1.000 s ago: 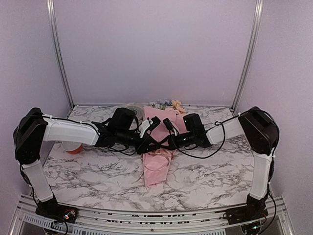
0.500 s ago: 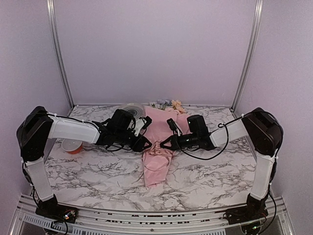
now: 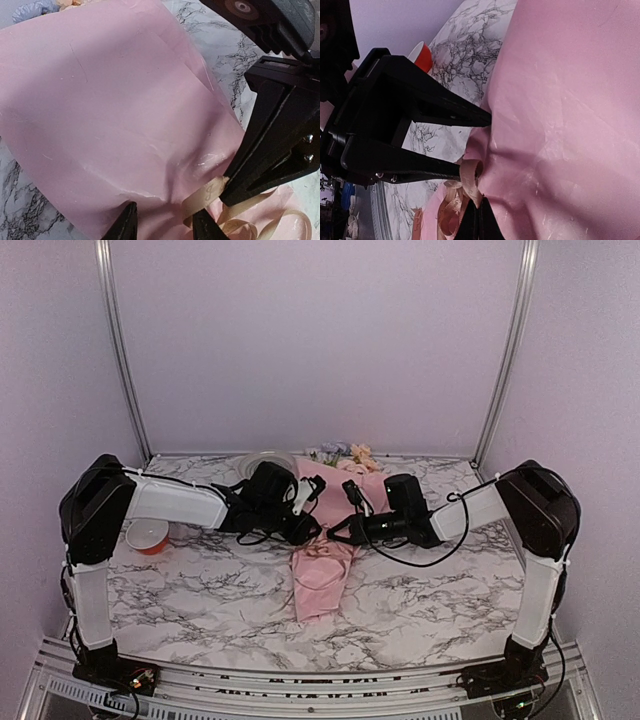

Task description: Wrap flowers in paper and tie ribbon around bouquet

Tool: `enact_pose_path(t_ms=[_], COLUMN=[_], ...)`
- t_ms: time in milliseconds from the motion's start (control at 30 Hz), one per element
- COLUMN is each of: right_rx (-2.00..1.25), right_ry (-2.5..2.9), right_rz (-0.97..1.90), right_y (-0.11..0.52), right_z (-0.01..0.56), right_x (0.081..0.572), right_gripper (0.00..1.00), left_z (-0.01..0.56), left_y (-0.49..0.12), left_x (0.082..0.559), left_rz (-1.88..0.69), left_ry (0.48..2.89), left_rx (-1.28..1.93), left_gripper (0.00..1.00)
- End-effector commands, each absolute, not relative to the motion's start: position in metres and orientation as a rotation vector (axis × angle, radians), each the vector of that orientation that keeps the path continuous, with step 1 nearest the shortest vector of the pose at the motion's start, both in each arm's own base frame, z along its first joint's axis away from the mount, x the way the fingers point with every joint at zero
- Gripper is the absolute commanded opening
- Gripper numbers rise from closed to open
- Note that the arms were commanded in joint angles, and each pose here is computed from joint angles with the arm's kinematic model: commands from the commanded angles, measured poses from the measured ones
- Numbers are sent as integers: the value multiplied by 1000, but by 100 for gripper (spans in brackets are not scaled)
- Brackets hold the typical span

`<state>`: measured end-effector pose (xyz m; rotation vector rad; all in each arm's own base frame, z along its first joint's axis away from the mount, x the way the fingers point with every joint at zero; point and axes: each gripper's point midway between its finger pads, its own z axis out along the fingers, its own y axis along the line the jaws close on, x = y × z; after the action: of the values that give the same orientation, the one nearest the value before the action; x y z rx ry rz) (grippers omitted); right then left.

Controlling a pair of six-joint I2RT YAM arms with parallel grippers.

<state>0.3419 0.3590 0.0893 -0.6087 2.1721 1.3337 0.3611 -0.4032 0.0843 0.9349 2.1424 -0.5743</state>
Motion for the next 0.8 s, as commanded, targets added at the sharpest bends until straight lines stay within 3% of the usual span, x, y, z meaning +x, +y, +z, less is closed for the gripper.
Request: enact_pose_path(t_ms=[0, 333, 767], right_rx=[-619, -594, -553], right_ry=[2109, 2160, 2204], right_rz=[1357, 1330, 1327], right_y=[360, 349, 343], right_z=[110, 93, 73], right_x=[345, 334, 336], right_gripper=[0, 0, 0], left_z=[73, 99, 117], left_y=[-400, -350, -295], left_x=[368, 410, 431], left_rz=[-422, 28, 166], left_ry=[2159, 2088, 2068], left_rx=[969, 737, 499], left_gripper=[38, 42, 49])
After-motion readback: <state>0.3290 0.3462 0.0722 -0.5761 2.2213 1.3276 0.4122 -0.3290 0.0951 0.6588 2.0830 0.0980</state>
